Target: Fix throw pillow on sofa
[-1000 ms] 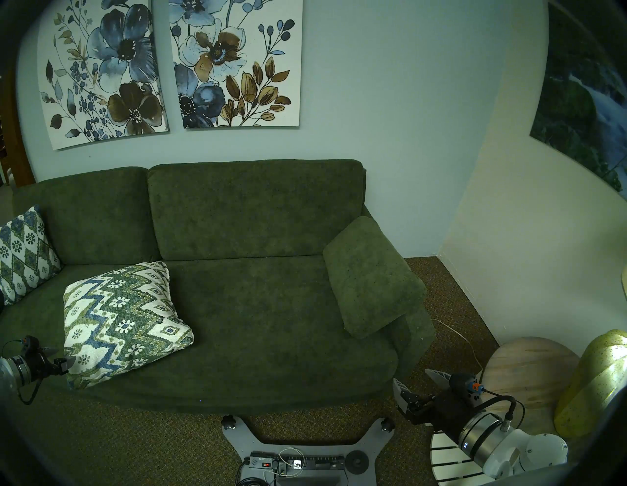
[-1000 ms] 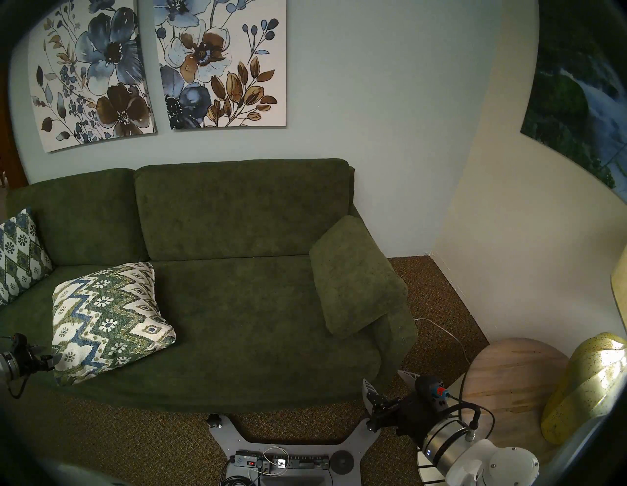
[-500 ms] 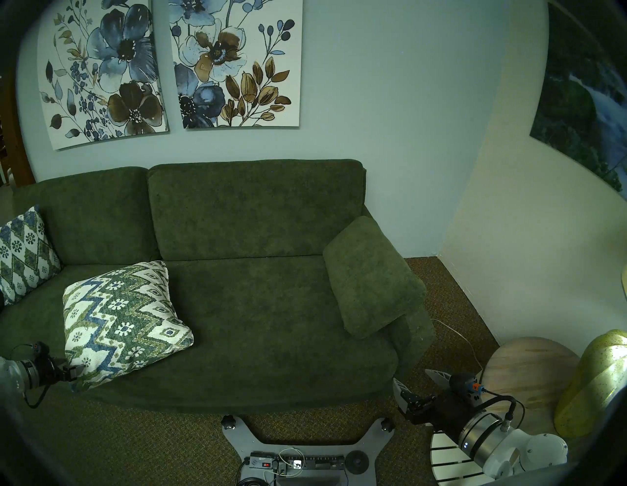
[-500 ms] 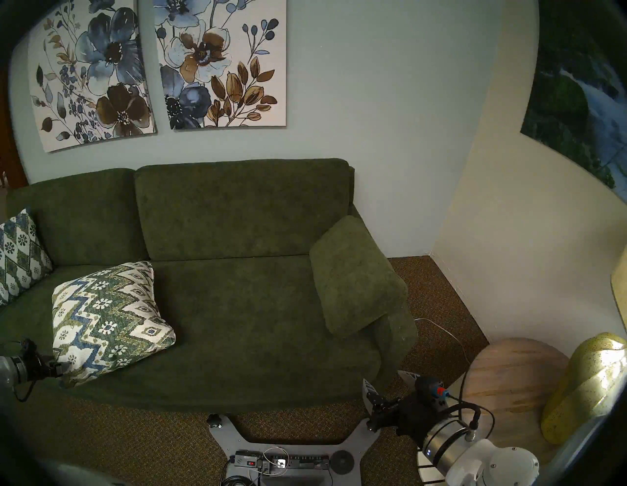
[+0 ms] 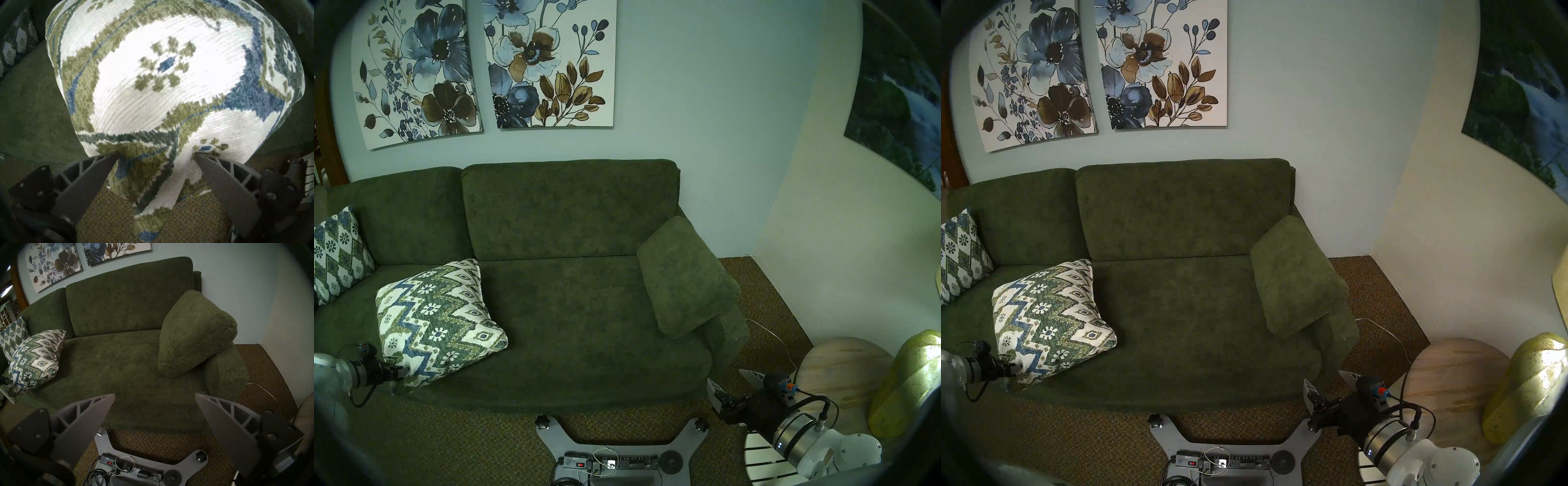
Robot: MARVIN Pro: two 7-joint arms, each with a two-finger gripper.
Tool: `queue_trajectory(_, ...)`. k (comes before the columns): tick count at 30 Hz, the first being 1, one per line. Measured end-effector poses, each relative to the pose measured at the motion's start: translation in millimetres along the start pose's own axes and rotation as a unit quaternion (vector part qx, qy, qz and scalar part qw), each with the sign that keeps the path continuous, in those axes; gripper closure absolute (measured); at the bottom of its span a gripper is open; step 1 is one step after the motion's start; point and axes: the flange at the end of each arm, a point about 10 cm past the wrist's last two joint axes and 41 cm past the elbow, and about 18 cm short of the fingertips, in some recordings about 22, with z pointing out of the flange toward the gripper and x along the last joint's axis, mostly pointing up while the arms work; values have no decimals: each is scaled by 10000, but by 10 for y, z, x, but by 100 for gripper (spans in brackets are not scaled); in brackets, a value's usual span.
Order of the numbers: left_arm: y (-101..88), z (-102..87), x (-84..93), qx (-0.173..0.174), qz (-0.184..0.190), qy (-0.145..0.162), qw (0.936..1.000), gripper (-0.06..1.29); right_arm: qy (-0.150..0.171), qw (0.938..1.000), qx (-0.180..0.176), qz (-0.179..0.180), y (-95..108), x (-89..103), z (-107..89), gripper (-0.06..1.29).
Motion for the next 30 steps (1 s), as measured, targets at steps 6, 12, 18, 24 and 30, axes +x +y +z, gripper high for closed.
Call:
queue_trajectory(6,95,148,73,22,-45,-94,9999,1,0,10000,-1,0,0,0,0,-1)
queue_trajectory(12,162,275,130,135,-76,-97,9998,120,0,10000,-2,-1,0,0,1,-1)
queue_trajectory(18,177,316,123,197,-128,-3,9997,124,0,10000,-2,-1,1,0,1,-1)
queue_trajectory(24,195,285,209,-61,-310,381,9988,124,0,10000,-3,-1,1,0,2,-1)
queue_trajectory(30,201,210,473,-402,-415,906,9942,124,0,10000,-5,-1,1,-1,3,-1)
